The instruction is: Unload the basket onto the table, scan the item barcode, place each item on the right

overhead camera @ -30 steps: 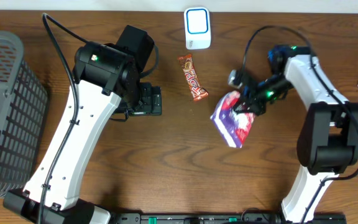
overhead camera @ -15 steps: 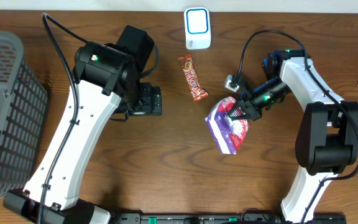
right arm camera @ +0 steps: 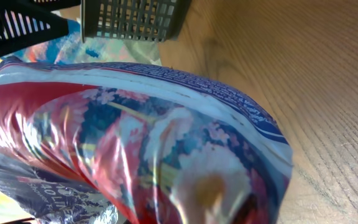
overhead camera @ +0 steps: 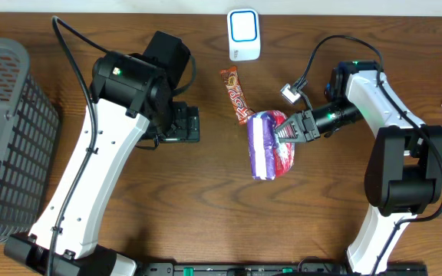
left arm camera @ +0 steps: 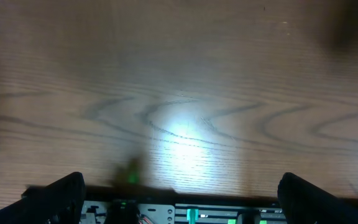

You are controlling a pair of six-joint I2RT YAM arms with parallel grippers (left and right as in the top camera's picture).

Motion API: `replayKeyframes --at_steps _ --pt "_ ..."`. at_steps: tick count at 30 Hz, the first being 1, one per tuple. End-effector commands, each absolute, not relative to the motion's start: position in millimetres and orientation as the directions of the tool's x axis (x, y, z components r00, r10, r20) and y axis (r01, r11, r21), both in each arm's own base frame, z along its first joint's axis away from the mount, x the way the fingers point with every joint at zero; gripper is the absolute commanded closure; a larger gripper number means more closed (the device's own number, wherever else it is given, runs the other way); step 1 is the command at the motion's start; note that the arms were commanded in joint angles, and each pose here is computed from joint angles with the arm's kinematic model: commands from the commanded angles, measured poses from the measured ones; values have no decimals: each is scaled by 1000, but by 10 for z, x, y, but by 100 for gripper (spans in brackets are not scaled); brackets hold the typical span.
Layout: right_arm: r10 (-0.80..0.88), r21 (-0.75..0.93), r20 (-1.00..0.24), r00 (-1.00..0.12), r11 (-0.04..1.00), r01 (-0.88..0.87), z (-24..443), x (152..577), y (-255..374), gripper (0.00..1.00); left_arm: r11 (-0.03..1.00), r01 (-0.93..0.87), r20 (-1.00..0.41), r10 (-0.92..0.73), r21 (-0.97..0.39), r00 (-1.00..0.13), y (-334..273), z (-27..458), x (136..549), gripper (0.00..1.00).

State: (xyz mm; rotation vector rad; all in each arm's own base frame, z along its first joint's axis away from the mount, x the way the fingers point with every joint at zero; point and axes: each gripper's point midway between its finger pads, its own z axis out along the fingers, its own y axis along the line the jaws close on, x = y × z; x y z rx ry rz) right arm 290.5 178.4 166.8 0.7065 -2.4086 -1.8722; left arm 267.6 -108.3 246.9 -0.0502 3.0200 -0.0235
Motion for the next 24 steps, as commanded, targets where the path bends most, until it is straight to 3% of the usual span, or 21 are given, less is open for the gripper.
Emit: replayKeyframes --at_steps 1,4,6,7,8,9,10,11,13,18,24 --pt "-313 923 -290 -904 158 -351 1787 2948 1835 99 999 -48 -115 -49 -10 -992 -1054 2460 2675 2" --pt "-344 900 -309 -887 196 -390 1662 2985 1809 99 999 -48 -115 -49 -10 -992 -1053 2460 2675 2" --pt "-356 892 -213 -910 309 -330 1471 3042 1749 99 999 -48 -115 -49 -10 -992 -1054 2460 2675 2" --pt "-347 861 -125 -929 428 -276 1281 3110 1681 98 999 -48 -115 -49 -10 -992 -1054 2460 2675 2" --pt "-254 713 40 -966 685 -150 893 3273 1464 99 999 -48 -115 -49 -10 -992 -1054 2460 2675 2" --pt "-152 564 112 -982 823 -63 683 3367 1268 99 999 -48 -115 -49 -10 -992 -1053 2460 2675 2" --pt "-18 359 144 -989 933 35 501 3458 1002 99 999 -48 -115 -49 -10 -992 -1054 2460 2675 2" --pt "73 183 130 -989 978 97 410 3511 785 99 999 -48 -115 -49 -10 -992 -1053 2460 2675 2" --pt "104 110 107 -989 987 116 385 3548 718 99 999 -48 -115 -49 -10 -992 -1054 2460 2675 2" --pt "86 83 45 -995 993 90 395 3674 784 60 999 -48 -115 -49 -10 -992 -1054 2460 2675 2" --pt "93 91 -5 -996 992 93 842 3800 806 59 999 -48 -115 -49 -10 -992 -1054 2460 2675 2"
